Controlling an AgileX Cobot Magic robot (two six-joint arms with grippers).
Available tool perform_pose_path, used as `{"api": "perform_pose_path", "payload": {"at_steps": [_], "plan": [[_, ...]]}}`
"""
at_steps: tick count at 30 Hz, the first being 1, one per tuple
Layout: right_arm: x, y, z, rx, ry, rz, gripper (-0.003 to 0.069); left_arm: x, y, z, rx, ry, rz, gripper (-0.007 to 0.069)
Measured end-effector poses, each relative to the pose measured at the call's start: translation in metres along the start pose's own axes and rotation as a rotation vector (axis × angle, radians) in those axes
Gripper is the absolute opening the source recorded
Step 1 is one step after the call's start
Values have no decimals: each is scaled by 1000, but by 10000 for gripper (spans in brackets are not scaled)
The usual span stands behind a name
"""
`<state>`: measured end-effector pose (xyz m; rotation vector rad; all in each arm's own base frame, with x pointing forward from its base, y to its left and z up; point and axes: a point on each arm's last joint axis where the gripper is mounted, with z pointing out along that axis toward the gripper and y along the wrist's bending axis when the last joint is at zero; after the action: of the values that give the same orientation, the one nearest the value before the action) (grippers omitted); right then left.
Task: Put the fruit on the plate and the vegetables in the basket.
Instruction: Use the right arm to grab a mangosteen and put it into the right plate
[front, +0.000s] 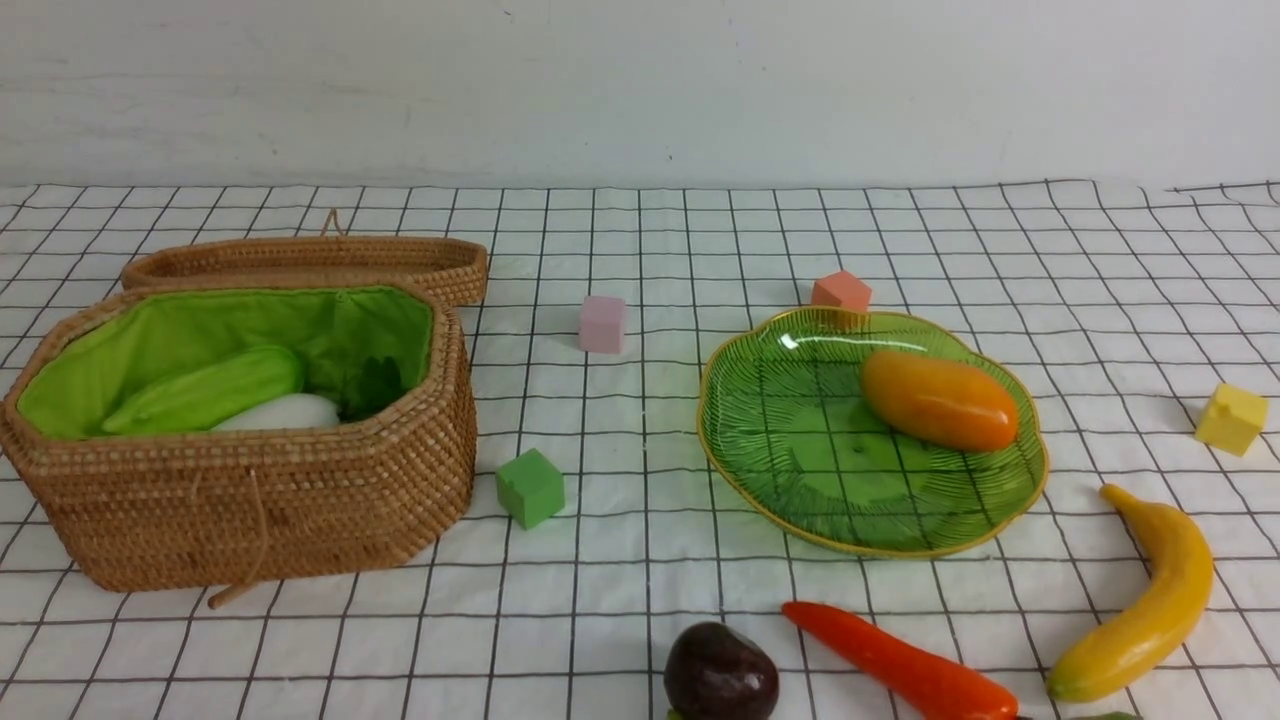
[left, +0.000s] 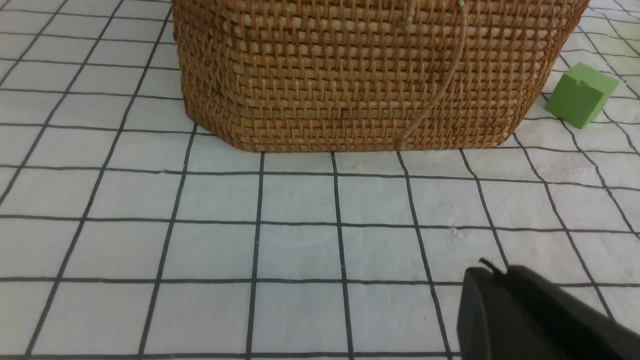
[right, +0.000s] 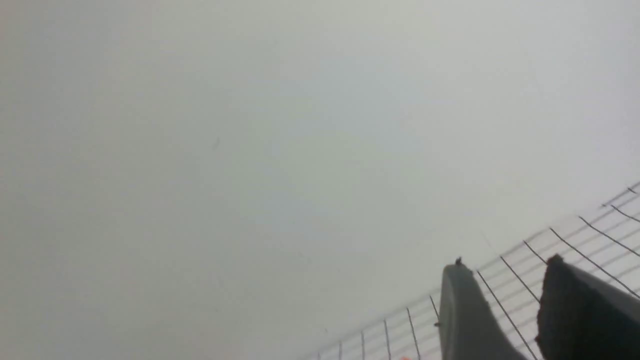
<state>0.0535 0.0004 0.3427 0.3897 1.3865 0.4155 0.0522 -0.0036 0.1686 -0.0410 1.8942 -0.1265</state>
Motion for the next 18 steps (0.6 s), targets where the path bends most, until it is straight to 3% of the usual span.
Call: {"api": "perform_pose_path", "payload": {"at_steps": [4, 9, 12, 14, 18], "plan": [[-16, 11, 25, 67, 204, -157, 244, 0, 0, 0, 0, 0, 0, 39], [6, 8, 59, 89, 543, -241, 244, 0, 0, 0, 0, 0, 0, 39], [28, 10, 74, 24, 732, -245, 244, 0, 0, 0, 0, 0, 0, 41], [53, 23, 88, -122, 923, -241, 246, 0, 0, 0, 0, 0, 0, 43], [78, 46, 107, -325, 1094, -321, 269, 0, 0, 0, 0, 0, 0, 44]]}}
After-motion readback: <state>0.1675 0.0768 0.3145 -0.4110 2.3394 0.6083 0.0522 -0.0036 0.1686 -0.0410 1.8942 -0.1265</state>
